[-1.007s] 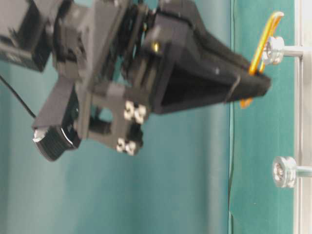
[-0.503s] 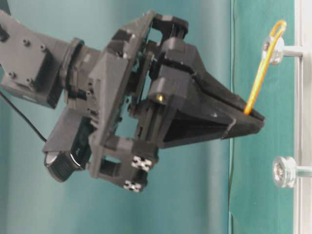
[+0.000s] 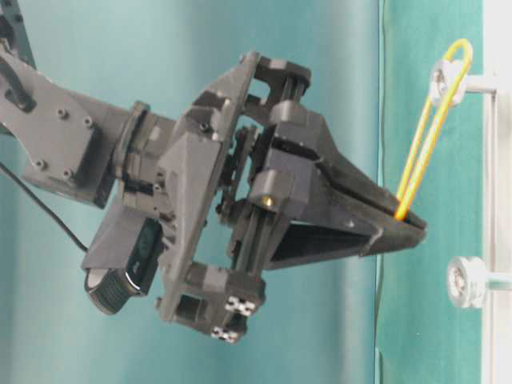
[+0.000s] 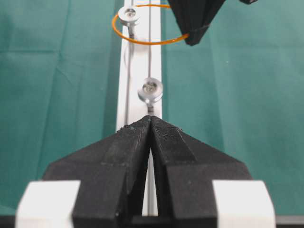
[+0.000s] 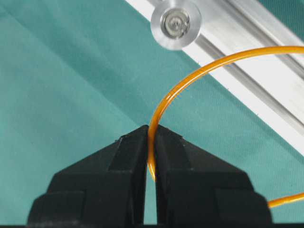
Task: Hook the rubber onto the shaft.
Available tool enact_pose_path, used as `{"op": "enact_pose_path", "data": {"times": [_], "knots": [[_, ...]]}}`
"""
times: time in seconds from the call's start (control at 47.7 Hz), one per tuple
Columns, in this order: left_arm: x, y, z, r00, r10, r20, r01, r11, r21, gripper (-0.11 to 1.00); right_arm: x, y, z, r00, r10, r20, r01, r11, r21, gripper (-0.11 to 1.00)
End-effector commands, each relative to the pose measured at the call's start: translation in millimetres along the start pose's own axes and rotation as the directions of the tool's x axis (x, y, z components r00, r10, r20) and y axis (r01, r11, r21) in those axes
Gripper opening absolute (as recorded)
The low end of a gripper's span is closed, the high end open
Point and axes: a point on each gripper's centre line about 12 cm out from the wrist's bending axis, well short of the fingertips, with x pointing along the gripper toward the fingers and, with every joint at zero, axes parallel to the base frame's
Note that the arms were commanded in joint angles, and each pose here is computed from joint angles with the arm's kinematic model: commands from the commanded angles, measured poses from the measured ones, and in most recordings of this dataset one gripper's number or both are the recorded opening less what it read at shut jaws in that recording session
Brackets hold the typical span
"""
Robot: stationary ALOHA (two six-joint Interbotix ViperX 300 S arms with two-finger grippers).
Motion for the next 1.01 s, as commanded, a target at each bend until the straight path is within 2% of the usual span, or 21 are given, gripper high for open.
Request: {"op": "enact_pose_path", "data": {"times": [0.0, 0.398, 0.986], "knots": [[-2.1, 0.0, 12.3, 1.000, -0.001, 0.031, 0.000, 1.000, 0.002, 0.00, -13.6, 9.2, 7.4, 0.999, 0.045, 0.023, -0.045, 0.999, 0.006, 0.06], [-1.7, -0.3, 12.1, 1.000, -0.002, 0.029, 0.002, 1.000, 0.002, 0.00, -7.5, 17.5, 20.0, 0.998, 0.055, 0.035, -0.055, 0.998, 0.020, 0.06], [-1.0, -0.4, 11.7, 1.000, -0.002, 0.026, 0.002, 1.000, 0.002, 0.00, 1.7, 17.5, 26.4, 0.998, 0.056, 0.042, -0.057, 0.998, 0.030, 0.06]]}}
